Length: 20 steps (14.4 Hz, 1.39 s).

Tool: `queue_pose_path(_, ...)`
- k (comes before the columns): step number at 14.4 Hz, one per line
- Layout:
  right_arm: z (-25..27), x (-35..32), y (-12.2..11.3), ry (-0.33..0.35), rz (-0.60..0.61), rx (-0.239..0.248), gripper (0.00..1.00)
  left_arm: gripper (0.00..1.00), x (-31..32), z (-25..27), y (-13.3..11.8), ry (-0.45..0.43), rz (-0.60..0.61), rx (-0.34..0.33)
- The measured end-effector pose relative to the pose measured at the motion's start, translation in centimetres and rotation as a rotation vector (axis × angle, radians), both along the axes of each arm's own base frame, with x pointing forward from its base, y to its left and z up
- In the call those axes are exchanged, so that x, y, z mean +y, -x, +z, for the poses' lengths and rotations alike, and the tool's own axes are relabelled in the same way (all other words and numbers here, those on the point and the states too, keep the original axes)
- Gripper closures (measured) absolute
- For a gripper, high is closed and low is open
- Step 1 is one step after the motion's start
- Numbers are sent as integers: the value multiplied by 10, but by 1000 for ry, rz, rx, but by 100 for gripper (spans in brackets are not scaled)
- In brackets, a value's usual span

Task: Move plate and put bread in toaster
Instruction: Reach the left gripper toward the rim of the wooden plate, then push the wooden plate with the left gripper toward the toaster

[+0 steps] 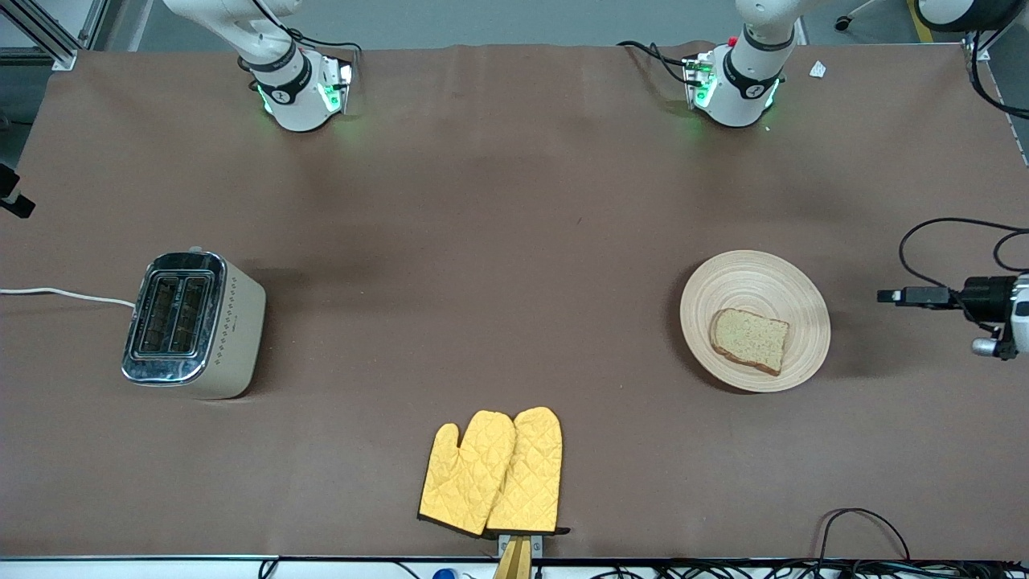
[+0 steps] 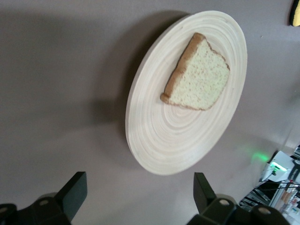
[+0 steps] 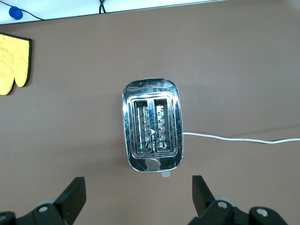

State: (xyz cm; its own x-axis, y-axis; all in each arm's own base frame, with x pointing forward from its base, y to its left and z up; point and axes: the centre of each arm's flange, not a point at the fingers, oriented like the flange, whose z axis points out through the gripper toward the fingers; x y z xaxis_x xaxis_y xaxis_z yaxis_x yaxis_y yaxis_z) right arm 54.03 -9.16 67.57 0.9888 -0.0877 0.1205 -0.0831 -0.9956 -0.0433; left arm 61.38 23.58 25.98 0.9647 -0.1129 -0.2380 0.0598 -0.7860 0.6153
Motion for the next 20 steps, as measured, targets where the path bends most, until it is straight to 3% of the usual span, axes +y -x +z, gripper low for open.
queue_pose_path(4,0,0,0,0,0,0,0,0,-21,-31,-15,40,-24,-62)
queue_pose_path(14,0,0,0,0,0,1,0,2,-52,-110,-12,188,-27,-41)
queue_pose_path(16,0,0,0,0,0,1,0,7,-52,-116,-11,208,-11,-40)
queue_pose_path(20,0,1,0,0,1,1,0,48,-50,-120,-10,216,-3,-40)
